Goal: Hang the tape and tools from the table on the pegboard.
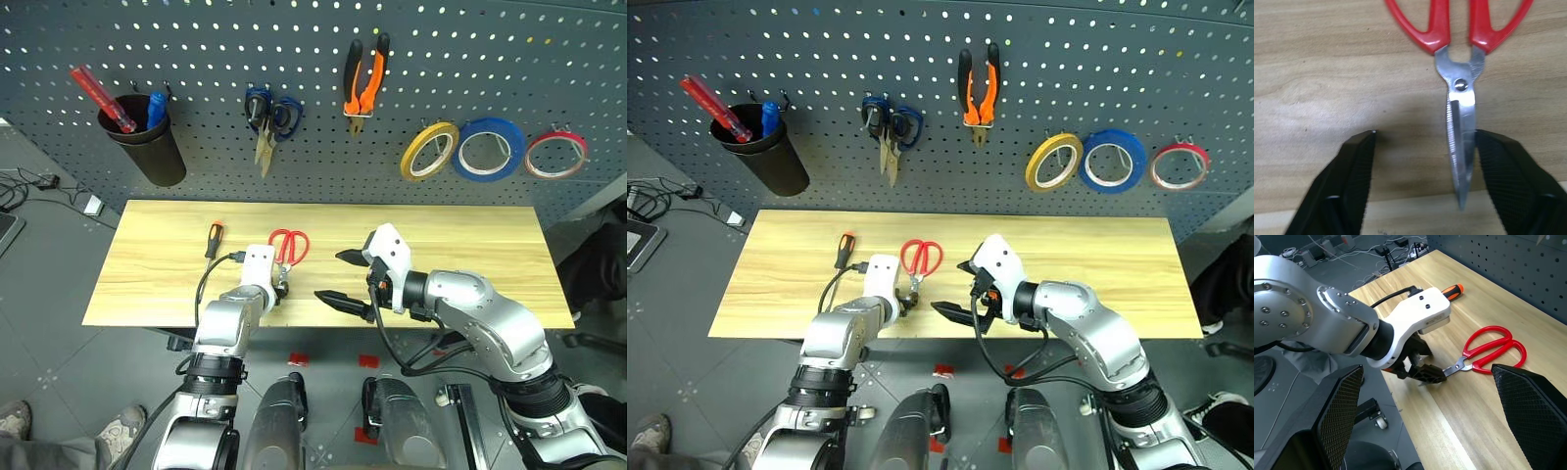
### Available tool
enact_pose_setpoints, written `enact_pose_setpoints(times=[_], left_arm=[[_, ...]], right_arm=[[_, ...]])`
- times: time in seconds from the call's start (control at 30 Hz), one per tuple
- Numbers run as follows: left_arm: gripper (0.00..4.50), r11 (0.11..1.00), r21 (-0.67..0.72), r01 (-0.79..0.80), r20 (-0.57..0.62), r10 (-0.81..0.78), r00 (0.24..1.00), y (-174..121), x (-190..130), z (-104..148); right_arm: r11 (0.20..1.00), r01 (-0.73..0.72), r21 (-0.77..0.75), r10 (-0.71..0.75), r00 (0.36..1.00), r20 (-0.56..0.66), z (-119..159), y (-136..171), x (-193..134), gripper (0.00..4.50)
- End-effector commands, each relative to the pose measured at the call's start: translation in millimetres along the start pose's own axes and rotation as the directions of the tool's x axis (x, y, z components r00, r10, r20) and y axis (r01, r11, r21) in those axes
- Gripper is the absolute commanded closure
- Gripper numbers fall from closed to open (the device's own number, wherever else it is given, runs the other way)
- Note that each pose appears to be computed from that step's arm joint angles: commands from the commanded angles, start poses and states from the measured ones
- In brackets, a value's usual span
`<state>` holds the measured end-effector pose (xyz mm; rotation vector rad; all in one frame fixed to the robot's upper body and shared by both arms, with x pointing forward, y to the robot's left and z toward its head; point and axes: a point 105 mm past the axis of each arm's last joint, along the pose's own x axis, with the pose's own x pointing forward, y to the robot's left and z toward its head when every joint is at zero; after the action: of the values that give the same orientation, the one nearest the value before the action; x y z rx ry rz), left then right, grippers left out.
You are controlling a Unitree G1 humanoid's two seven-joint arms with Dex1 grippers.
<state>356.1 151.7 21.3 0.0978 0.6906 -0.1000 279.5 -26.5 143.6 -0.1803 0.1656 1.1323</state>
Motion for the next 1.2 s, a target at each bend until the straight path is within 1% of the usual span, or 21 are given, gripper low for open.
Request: enact_pose_setpoints(times=[0.03,0.07,0.17,0.4,0.43,0.47,0.57,0.63,0.7,0.73,0.8,0.87,0.97,1.03,1.13,1.2], left_arm=[[1.13,0.999,-0.006,0.035,-0.077,-0.035,0.996,-5.7,10.6,-19.6],[1.13,0.999,-0.008,0.037,-0.079,-0.037,0.996,-5.4,12.2,-19.5],[1.68,0.998,0.01,0.06,-0.09,-0.059,0.994,-8.2,16.5,-21.2],[3.76,0.995,0.036,0.094,-0.082,-0.091,0.992,-10.0,22.0,-20.8],[4.02,0.995,0.037,0.097,-0.077,-0.094,0.993,-10.3,22.1,-19.8],[4.12,0.994,0.038,0.099,-0.071,-0.096,0.993,-10.4,22.0,-18.9],[4.12,0.994,0.044,0.096,-0.052,-0.093,0.994,-10.0,20.6,-18.0],[4.12,0.994,0.043,0.096,-0.021,-0.096,0.995,-11.5,18.0,-16.6],[4.12,0.989,0.109,0.096,0.074,-0.105,0.992,-15.3,9.9,-6.2],[4.12,0.983,0.159,0.09,0.145,-0.113,0.983,-17.7,3.3,1.6],[4.12,0.974,0.211,0.078,0.261,-0.133,0.956,-22.2,-10.0,13.7],[4.12,0.973,0.226,0.057,0.36,-0.137,0.923,-23.5,-23.9,22.5],[4.12,0.959,0.28,-0.036,0.523,-0.121,0.844,-21.0,-54.2,33.7],[4.12,0.948,0.301,-0.105,0.592,-0.1,0.799,-16.8,-68.3,39.5],[4.12,0.915,0.332,-0.23,0.709,-0.081,0.7,-10.0,-93.9,54.8],[4.12,0.9,0.331,-0.284,0.759,-0.075,0.647,-7.4,-107.4,61.9]], right_arm=[[0.999,-0.032,-0.023,0.033,0.999,0.039,10.3,9.3,-3.6,0.0],[0.999,-0.03,-0.023,0.031,0.999,0.038,10.2,9.1,-3.8,0.0],[0.999,-0.027,-0.022,0.027,0.999,0.032,9.3,8.3,-5.0,0.0],[1.0,-0.009,-0.028,0.009,1.0,0.023,8.8,6.3,-7.4,0.0],[1.0,-0.005,-0.03,0.006,1.0,0.022,8.8,5.9,-8.0,0.0],[0.999,0.0,-0.033,0.001,1.0,0.021,8.8,5.5,-8.6,0.0],[0.998,0.026,-0.05,-0.025,0.999,0.021,9.3,3.0,-10.3,0.0],[0.994,0.071,-0.087,-0.068,0.997,0.035,12.4,-1.3,-11.9,0.0],[0.971,0.165,-0.17,-0.153,0.985,0.085,22.6,-9.1,-14.7,0.0],[0.959,0.212,-0.189,-0.191,0.973,0.127,29.9,-11.8,-16.3,0.0],[0.94,0.271,-0.206,-0.23,0.952,0.202,43.0,-12.7,-19.2,0.0],[0.93,0.295,-0.219,-0.229,0.931,0.284,55.7,-7.1,-23.3,0.0],[0.892,0.347,-0.29,-0.217,0.891,0.398,75.3,6.5,-32.4,0.0],[0.882,0.364,-0.301,-0.213,0.875,0.434,82.1,10.0,-35.4,0.0],[0.842,0.408,-0.352,-0.208,0.849,0.487,91.9,10.7,-39.6,0.0],[0.824,0.431,-0.367,-0.211,0.835,0.508,95.5,8.9,-41.7,0.0]])
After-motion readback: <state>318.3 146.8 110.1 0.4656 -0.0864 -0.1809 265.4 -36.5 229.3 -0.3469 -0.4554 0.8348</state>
